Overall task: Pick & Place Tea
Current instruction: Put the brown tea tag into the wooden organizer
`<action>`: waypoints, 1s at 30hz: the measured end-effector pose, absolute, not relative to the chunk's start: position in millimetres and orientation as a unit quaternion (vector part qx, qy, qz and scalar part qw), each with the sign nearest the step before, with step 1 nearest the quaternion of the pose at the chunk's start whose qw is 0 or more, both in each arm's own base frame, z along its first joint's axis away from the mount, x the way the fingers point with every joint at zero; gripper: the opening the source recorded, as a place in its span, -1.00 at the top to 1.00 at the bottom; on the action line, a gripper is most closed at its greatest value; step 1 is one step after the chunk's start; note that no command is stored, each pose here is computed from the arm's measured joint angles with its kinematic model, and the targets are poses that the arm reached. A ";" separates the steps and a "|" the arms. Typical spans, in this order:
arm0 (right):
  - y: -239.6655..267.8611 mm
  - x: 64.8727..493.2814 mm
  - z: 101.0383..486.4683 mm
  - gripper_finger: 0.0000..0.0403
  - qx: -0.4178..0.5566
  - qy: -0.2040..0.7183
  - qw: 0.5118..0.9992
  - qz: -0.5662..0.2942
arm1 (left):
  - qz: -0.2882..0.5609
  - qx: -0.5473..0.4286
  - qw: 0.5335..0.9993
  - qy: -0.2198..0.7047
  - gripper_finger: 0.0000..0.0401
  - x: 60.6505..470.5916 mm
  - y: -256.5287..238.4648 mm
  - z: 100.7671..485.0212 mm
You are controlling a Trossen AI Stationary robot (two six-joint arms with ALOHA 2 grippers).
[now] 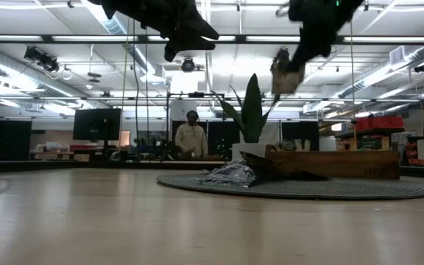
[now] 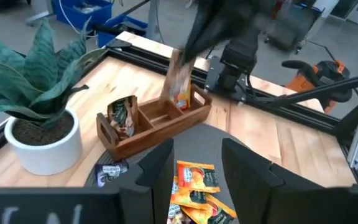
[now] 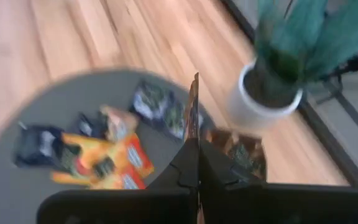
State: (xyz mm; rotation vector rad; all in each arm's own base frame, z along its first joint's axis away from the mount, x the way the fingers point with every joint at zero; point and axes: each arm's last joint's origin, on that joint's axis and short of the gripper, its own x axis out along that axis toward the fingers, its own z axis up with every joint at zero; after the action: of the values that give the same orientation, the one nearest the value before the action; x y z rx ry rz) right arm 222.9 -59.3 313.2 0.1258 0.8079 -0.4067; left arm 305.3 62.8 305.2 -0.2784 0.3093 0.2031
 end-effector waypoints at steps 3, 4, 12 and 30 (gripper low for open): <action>-64.9 224.3 285.0 1.00 0.063 0.402 0.890 -0.205 | 0.101 -0.138 0.973 0.152 0.31 305.4 62.8 305.4; -66.9 224.2 276.5 1.00 0.063 0.407 0.887 -0.208 | 0.101 -0.140 0.973 0.152 0.31 305.4 62.8 305.3; -87.5 217.0 239.6 1.00 0.061 0.416 0.873 -0.249 | 0.103 -0.156 0.971 0.151 0.31 305.5 62.3 305.3; -110.9 212.1 221.4 1.00 0.074 0.406 0.889 -0.197 | 0.104 -0.169 0.969 0.149 0.31 305.5 62.3 305.3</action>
State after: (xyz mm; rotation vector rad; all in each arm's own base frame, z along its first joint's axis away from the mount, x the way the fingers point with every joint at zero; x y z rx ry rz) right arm 212.1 -110.9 221.4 0.1534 0.8429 -0.4091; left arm 305.5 62.3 305.3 -0.3411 0.3020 0.2111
